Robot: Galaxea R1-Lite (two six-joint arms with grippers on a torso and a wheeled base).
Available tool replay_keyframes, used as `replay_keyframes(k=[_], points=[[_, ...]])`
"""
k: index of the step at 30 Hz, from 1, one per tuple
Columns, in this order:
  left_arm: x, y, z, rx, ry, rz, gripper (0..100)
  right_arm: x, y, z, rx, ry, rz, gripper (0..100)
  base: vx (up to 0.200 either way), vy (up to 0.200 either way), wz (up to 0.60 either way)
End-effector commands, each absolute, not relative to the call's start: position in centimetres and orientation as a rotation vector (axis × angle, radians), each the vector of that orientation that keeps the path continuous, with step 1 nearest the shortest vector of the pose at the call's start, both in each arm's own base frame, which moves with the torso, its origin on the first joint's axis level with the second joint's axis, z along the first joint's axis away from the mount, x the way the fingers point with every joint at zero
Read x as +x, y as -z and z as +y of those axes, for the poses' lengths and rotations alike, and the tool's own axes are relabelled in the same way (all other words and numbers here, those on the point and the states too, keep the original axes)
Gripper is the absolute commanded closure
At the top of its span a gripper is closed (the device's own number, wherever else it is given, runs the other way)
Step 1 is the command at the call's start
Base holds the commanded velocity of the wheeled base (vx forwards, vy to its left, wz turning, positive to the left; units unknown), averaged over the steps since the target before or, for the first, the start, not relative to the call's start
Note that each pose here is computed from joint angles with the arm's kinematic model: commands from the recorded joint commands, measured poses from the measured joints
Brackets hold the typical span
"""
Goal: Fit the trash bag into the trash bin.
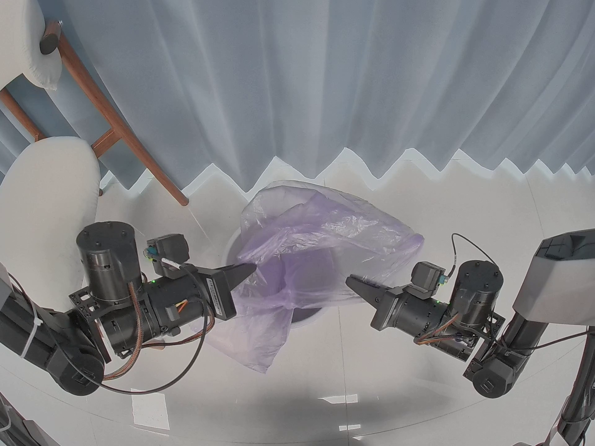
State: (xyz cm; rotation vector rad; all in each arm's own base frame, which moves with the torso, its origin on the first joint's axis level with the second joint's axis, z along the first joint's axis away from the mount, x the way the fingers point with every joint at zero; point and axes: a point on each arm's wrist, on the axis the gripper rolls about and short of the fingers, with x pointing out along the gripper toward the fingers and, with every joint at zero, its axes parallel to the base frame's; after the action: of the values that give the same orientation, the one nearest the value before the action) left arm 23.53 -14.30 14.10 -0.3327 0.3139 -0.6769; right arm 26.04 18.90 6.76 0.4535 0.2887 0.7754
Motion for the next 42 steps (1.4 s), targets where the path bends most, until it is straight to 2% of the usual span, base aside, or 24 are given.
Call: replay_keyframes(k=[1, 15, 23, 27, 34, 39, 42], points=[[22.6, -13.9, -14.6, -0.329, 0.68, 0.408, 100, 24.6, -7.9, 18.1, 0.457, -0.84, 0.294, 100, 0.0, 0.0, 0.0], [21.2, -13.1, -13.8, -0.286, 0.619, 0.585, 100, 22.6, -4.6, 19.9, 0.462, -0.901, 0.485, 100, 0.0, 0.0, 0.0], [20.8, -14.4, -13.1, -0.285, 0.572, 0.557, 100, 20.7, -4.5, 22.4, 0.573, -0.972, 0.575, 100, 0.0, 0.0, 0.0], [20.9, -15.1, -13.0, -0.269, 0.509, 0.563, 100, 20.8, -4.8, 23.3, 0.602, -0.992, 0.57, 100, 0.0, 0.0, 0.0], [21.2, -15.4, -13.1, -0.265, 0.491, 0.555, 100, 20.2, -5.1, 24.7, 0.601, -1.039, 0.555, 100, 0.0, 0.0, 0.0], [21.4, -15.5, -13.1, -0.269, 0.497, 0.551, 100, 22.3, -4.4, 25.1, 0.6, -0.966, 0.496, 100, 0.0, 0.0, 0.0], [21.9, -16.0, -12.8, -0.279, 0.483, 0.529, 100, 23.4, -4.9, 25.4, 0.583, -0.92, 0.409, 100, 0.0, 0.0, 0.0]])
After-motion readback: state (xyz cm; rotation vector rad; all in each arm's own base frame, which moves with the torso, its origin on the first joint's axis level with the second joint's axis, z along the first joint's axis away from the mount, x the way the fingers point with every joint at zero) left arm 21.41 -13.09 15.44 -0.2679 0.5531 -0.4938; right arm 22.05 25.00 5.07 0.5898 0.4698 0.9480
